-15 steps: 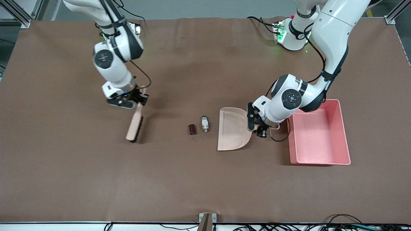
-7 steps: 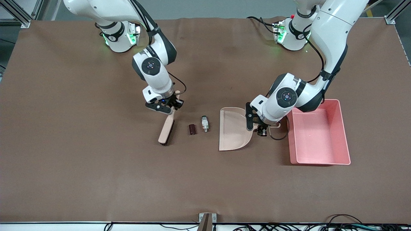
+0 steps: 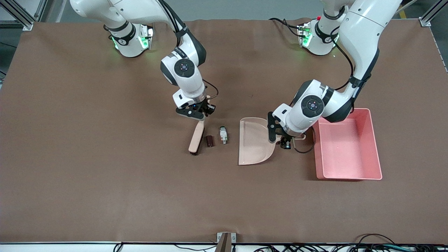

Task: Clean e-waste and dump in bin
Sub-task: 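Sweep the capacitor and switch with the brush toward the dustpan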

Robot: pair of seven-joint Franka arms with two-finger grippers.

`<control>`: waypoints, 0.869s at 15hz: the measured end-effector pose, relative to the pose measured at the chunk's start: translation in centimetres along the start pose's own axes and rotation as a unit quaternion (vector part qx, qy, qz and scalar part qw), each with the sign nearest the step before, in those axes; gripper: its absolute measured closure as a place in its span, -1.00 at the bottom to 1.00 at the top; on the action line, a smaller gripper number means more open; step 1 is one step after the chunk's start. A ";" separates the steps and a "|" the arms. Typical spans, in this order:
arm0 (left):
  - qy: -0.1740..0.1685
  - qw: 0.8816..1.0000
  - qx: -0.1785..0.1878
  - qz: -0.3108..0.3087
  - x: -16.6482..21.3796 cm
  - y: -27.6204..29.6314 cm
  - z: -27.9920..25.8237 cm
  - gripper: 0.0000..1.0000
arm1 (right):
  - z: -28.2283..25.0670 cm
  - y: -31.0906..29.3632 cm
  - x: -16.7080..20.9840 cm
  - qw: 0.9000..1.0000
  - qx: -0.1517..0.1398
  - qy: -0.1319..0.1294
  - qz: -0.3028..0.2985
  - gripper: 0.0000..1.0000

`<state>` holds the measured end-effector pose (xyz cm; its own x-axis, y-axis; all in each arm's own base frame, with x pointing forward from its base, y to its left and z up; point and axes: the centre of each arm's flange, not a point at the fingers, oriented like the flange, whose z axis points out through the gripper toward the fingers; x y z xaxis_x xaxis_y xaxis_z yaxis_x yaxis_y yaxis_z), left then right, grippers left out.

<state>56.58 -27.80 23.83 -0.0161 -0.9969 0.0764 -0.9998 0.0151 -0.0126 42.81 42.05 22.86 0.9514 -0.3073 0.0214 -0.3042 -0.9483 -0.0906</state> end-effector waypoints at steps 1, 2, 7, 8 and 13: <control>0.000 1.000 0.001 0.000 0.0 -0.1 -0.1 0.33 | 0.1 -0.3 -0.5 1.000 0.000 -0.001 -0.002 0.46; 0.001 1.000 0.002 0.000 0.1 -0.2 -0.2 0.33 | 0.1 -0.5 -1.0 1.000 -0.001 -0.001 -0.006 0.46; 0.002 1.000 0.005 0.000 0.1 -0.3 -0.4 0.33 | 1.1 -2.8 -4.4 1.000 0.000 -0.004 -0.014 0.46; 0.002 1.000 0.005 0.000 0.1 -0.4 -0.4 0.33 | 1.3 -3.6 -5.0 1.000 0.002 -0.003 -0.014 0.46; 0.003 1.000 0.008 -0.001 0.2 -0.6 -0.7 0.33 | 2.1 -6.5 -7.1 1.000 0.011 -0.002 -0.011 0.46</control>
<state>57.15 -27.94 24.53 -0.0146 -0.9965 0.0821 -0.9995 0.0123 -0.0275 38.15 50.55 21.22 0.9580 -0.2862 0.0195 -0.2823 -0.9527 -0.1123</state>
